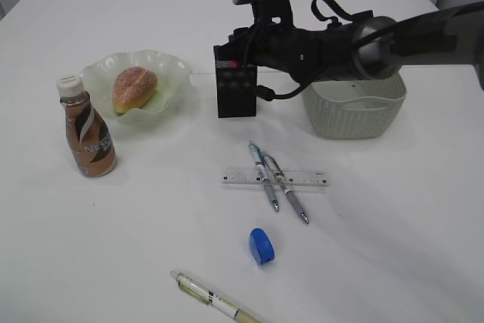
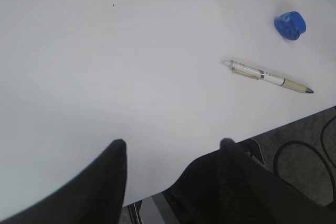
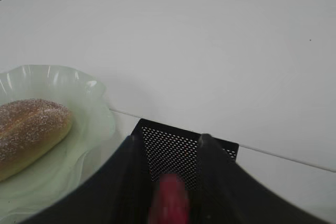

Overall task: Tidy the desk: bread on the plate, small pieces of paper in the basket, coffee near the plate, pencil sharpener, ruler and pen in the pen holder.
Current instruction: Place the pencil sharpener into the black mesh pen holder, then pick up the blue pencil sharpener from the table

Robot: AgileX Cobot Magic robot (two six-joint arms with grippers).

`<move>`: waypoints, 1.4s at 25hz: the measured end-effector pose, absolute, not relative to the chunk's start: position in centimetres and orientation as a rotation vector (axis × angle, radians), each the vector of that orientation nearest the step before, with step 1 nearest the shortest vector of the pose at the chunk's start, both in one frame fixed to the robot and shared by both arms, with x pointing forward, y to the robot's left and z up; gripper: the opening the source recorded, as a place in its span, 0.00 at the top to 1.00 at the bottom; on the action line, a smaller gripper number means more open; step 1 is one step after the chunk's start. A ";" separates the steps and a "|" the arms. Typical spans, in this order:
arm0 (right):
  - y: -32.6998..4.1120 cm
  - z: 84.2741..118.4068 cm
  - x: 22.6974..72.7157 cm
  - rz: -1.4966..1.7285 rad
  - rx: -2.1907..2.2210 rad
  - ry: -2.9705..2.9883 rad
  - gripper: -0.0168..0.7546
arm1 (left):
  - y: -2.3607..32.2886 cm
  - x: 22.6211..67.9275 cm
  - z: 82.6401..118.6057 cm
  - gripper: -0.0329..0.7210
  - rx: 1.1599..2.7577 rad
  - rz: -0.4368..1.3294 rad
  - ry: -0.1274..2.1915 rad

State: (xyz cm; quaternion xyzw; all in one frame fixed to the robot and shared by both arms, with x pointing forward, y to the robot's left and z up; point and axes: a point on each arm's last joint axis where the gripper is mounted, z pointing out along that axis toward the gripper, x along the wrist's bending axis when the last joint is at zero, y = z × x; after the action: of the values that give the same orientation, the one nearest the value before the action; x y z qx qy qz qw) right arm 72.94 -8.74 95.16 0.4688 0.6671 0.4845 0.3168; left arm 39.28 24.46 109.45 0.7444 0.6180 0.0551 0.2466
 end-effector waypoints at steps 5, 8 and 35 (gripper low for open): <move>-8.7 95.3 73.0 1.284 1.227 1.743 0.53 | 24.5 39.3 109.5 0.42 2.030 0.150 1.686; -8.7 95.2 73.0 1.277 1.233 1.755 0.53 | 24.5 39.3 109.5 0.43 2.030 0.150 1.686; -12.7 110.7 59.2 0.697 1.589 2.500 0.53 | 24.6 38.6 109.1 0.44 2.095 0.083 1.721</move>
State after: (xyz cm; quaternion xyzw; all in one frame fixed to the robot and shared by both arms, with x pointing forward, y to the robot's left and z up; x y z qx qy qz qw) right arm 59.20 -12.75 110.74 0.5216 0.8204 0.2289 0.0492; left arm 38.57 24.60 109.13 0.7548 0.6198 0.0298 0.2129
